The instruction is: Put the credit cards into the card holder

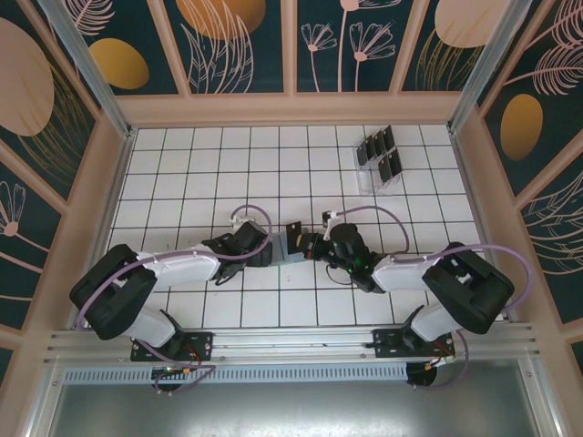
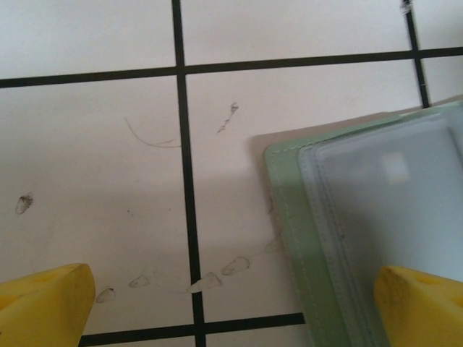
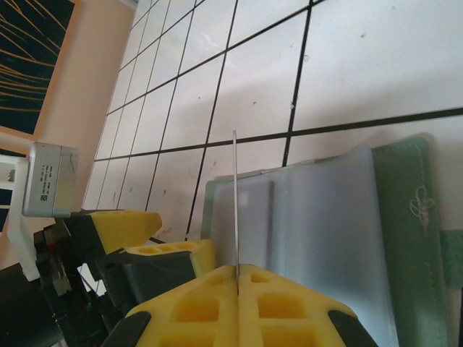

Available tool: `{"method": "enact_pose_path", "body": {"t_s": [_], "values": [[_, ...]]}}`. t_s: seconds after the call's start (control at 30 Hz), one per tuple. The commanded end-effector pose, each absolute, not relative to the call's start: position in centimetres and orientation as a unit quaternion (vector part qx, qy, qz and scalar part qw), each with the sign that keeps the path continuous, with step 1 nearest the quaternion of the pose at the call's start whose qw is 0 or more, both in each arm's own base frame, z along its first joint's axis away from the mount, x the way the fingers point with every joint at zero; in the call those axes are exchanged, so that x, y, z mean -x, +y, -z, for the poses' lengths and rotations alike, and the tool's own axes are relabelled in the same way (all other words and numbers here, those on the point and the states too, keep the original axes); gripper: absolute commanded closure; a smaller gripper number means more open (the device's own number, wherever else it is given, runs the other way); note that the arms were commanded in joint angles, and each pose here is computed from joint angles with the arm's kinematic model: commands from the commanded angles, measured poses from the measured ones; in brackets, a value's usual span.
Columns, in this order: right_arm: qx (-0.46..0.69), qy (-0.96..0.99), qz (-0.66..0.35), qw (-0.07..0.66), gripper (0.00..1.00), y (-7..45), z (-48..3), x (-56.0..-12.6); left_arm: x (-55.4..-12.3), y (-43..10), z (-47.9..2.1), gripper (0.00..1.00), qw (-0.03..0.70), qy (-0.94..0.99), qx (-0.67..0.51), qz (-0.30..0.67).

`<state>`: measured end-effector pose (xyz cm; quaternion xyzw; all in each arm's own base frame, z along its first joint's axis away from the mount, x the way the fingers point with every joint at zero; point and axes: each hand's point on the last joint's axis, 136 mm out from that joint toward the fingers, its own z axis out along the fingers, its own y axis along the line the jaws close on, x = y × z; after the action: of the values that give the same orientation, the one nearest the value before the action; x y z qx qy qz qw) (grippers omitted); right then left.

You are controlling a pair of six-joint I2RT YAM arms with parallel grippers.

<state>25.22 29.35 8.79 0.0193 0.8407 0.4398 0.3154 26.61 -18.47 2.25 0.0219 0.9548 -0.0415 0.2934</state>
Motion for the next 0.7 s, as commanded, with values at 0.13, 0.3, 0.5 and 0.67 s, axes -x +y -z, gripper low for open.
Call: {"method": "enact_pose_path", "body": {"t_s": [0.13,0.3,0.5,0.67], "values": [[-0.039,0.807,-0.491,0.324,1.0,29.6,-9.4,-25.5,-26.0,-16.6,-0.9,0.01,0.288,0.958,-0.01,-0.003],[-0.041,0.801,-0.505,0.318,1.0,30.0,-9.0,-25.4,-25.7,-16.2,-0.5,0.01,0.283,0.959,-0.008,-0.012],[-0.043,0.796,-0.514,0.317,1.0,30.4,-8.5,-25.7,-25.6,-16.2,-0.7,0.01,0.283,0.959,-0.007,-0.007],[-0.045,0.794,-0.514,0.32,1.0,30.5,-7.9,-25.9,-25.6,-16.3,-0.9,0.01,0.283,0.959,-0.006,-0.001]]}}
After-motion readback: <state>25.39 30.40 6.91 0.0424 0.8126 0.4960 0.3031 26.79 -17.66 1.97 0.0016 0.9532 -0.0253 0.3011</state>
